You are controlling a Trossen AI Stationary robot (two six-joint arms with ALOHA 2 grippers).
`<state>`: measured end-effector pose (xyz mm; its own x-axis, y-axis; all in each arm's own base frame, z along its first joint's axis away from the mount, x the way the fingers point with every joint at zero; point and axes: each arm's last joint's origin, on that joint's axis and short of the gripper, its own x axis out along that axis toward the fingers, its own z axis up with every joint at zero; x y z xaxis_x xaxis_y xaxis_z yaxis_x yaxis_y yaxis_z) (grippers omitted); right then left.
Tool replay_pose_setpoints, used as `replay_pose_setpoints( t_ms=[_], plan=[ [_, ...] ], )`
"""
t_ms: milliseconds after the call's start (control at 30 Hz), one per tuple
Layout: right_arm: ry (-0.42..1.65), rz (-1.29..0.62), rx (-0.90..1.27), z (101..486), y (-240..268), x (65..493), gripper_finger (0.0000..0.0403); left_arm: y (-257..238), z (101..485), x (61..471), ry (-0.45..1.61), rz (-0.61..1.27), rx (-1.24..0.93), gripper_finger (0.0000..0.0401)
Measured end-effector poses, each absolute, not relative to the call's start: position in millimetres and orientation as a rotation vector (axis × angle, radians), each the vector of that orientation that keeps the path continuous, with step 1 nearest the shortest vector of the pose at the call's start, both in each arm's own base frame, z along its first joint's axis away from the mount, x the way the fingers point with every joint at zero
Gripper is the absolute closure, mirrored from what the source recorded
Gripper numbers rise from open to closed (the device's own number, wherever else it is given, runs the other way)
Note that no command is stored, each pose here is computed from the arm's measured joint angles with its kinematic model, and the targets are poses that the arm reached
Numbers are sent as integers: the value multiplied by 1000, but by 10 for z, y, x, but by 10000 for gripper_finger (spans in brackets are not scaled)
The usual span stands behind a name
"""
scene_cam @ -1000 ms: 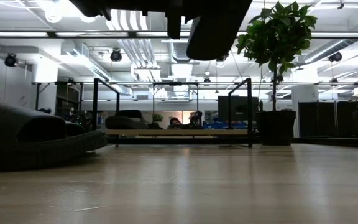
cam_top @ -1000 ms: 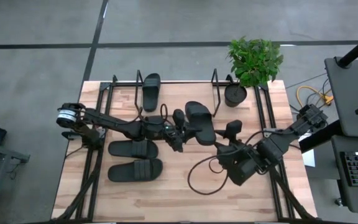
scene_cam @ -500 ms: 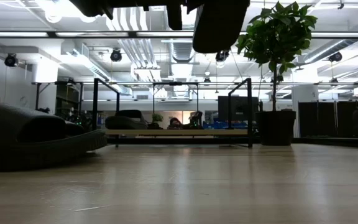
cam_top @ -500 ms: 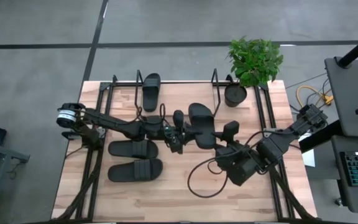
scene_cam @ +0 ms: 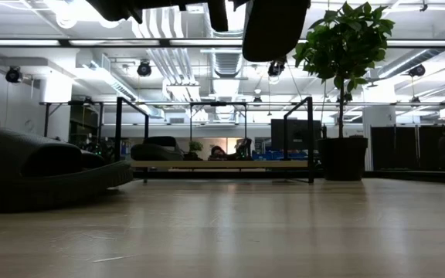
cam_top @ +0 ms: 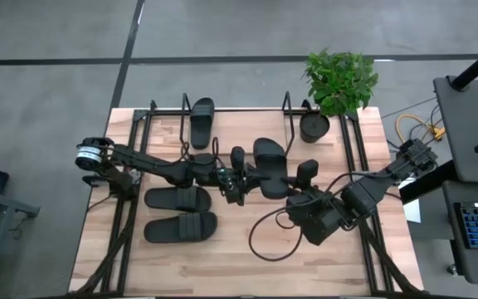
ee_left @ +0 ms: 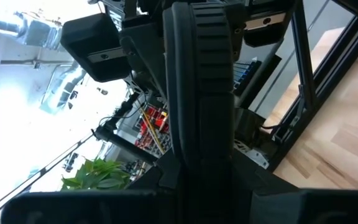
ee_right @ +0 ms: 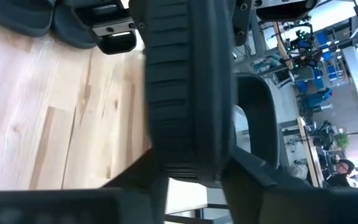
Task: Pick and place slides into the shelf
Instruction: Put the black slide on the shelf
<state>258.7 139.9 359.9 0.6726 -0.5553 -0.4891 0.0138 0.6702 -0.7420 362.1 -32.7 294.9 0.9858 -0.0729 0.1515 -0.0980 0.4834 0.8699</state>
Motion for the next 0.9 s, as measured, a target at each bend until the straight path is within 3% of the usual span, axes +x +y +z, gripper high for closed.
replay_pose_setpoints(
  t_ms=[133,400,700,900],
  plan=[
    [782,-354,-800,3599,1396,2587,355,-327,2950,3621,-179,15,1067,349],
    [757,-412,-828,3599,1386,2597,356,-316,2983,3604,-170,46,979,285],
    [790,-461,-899,3424,1346,2617,356,-343,3074,3348,39,-8,882,218],
    [824,-554,-939,3251,1213,2648,356,-550,3041,3225,186,64,921,206]
  ],
)
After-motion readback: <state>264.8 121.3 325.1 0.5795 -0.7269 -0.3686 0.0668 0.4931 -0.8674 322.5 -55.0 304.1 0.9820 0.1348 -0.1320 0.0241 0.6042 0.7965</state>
